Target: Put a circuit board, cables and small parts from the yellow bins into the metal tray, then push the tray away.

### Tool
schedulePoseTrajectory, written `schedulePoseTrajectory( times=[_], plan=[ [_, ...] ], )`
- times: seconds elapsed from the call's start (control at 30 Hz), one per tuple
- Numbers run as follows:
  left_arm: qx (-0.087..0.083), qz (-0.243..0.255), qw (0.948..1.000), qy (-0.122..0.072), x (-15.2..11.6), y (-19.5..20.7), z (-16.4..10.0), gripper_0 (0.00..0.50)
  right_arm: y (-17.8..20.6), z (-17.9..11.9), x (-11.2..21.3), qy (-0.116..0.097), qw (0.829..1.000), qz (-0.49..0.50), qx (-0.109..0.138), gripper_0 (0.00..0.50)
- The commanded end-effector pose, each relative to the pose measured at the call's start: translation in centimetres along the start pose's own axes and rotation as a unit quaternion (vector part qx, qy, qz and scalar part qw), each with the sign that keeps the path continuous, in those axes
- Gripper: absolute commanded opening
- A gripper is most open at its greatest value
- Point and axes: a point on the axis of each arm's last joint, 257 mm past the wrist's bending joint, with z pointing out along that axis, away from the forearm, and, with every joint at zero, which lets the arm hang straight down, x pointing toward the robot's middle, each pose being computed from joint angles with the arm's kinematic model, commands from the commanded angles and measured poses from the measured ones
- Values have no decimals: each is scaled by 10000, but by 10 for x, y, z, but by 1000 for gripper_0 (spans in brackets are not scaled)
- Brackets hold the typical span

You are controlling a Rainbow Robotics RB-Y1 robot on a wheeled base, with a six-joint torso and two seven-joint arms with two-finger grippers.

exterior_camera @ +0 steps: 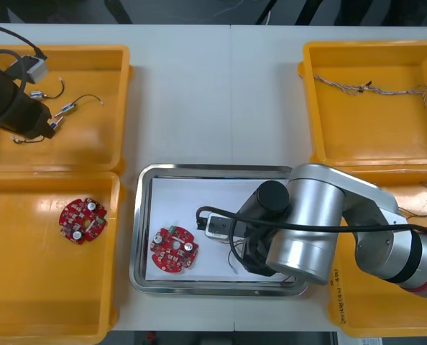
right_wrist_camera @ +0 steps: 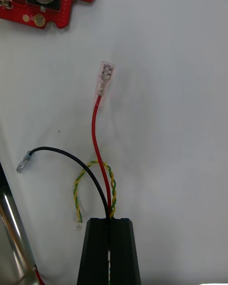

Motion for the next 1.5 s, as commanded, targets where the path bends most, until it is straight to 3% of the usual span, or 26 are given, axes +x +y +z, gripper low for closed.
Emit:
schedulePoseTrajectory(
  times=[0.03,0.27,0.57,0.6,0.63,0.67,0.73,0.8,1.07,1.5],
  plan=[
    [-18,389,9979,-518,-45,9,-22,500,21,4,-17,-141,9999,59,-68,0],
    [55,662,9956,-664,-59,14,-10,500,27,6,-18,-133,9999,-17,-89,0],
    [15,976,9919,-813,-66,25,5,500,26,6,-15,-96,9999,-5,-65,0],
    [11,999,9915,-837,-67,25,7,500,26,6,-15,-88,9999,6,-58,38],
    [21,986,9916,-842,-66,26,9,500,26,6,-15,-80,10000,30,-51,174],
    [28,971,9917,-841,-66,27,10,500,25,6,-15,-86,10000,34,-35,235],
    [-18,997,9914,-846,-67,29,12,500,23,6,-16,-96,9999,64,4,448],
    [-40,1024,9913,-830,-67,29,14,500,21,6,-16,-92,9999,95,46,500],
    [-167,1066,9905,-857,-71,34,33,500,8,-11,-28,-285,9986,219,390,500],
    [-219,1155,9898,-800,-68,30,52,500,-46,-85,-33,-119,9941,1018,347,500]
  ],
)
